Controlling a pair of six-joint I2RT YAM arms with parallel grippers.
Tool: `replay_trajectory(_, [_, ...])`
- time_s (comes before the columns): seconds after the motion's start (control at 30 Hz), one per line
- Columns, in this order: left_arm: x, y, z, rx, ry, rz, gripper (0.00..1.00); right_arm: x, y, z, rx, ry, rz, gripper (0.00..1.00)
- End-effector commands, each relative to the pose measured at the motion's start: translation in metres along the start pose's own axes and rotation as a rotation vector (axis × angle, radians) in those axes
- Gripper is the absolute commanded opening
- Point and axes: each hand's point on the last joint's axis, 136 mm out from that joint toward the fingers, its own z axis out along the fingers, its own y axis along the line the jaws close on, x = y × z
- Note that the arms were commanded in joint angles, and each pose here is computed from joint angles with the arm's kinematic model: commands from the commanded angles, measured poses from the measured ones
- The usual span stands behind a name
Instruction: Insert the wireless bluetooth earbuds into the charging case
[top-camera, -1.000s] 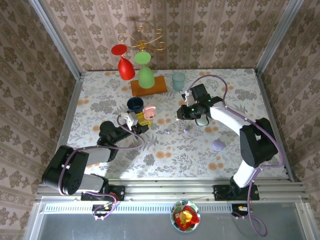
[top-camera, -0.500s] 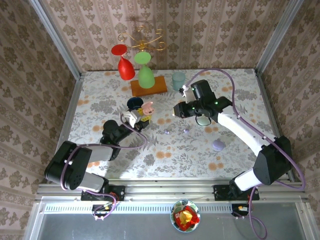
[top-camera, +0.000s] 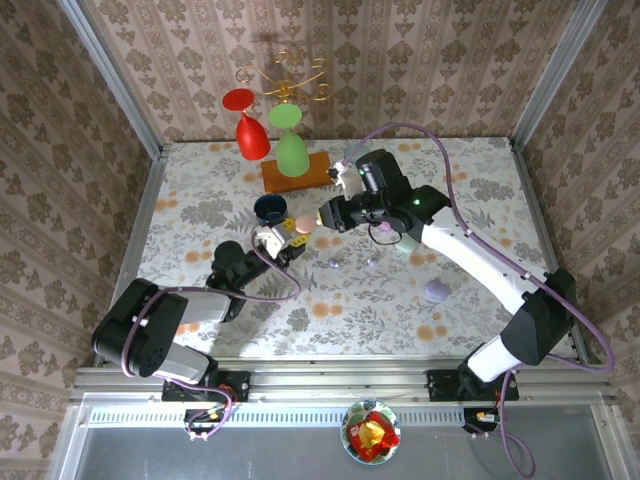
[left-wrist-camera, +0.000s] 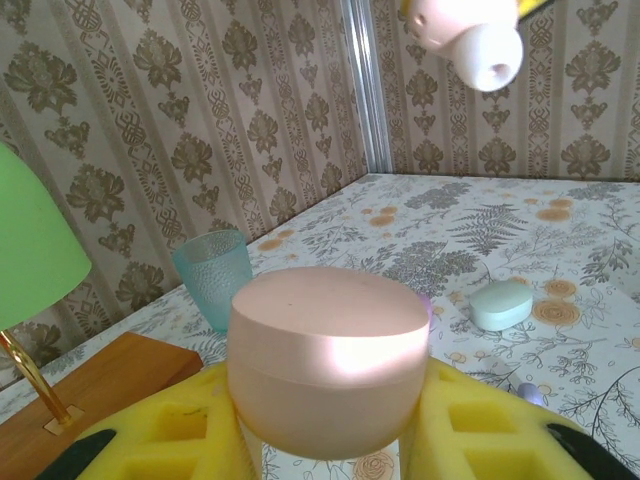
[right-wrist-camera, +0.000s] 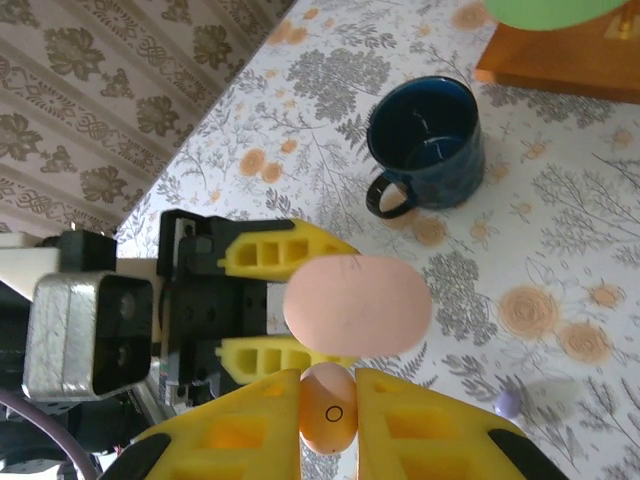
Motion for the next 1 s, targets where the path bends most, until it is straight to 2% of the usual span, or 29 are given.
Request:
replay_trajectory(0.0, [-0.019, 0.002, 0.007, 0.008, -0.059, 0.043, 0.26, -0.004, 0.006, 0.011, -0.017, 0.015, -0.038, 0.19])
replay_trajectory(0.23, [-0.021, 0.004, 0.006, 0.004, -0.063, -0.037, 0.26, -0.003, 0.003, 0.011, -0.007, 0.004, -0.036, 0.19])
replay_trajectory(0.4, [-0.019, 0.004, 0.002, -0.001, -0.059, -0.089, 0.25, 0.012, -0.032, 0.007, 0.065, 0.002, 0.056, 0.19])
replay_trajectory(0.63, [-0.022, 0.005, -0.006, 0.019, -0.067, -0.116, 0.26, 0.085, -0.097, 0.027, 0.151, 0.131, 0.268, 0.19])
replay_trajectory(0.87, [-0.029, -0.003, -0.011, 0.078, -0.085, -0.138, 0.25, 0.16, -0.123, 0.062, 0.177, 0.277, 0.408, 0.19])
replay_trajectory(0.97, [-0.029, 0.004, -0.016, 0.066, -0.085, -0.14, 0.26, 0.184, -0.132, 0.074, 0.189, 0.321, 0.452, 0.19])
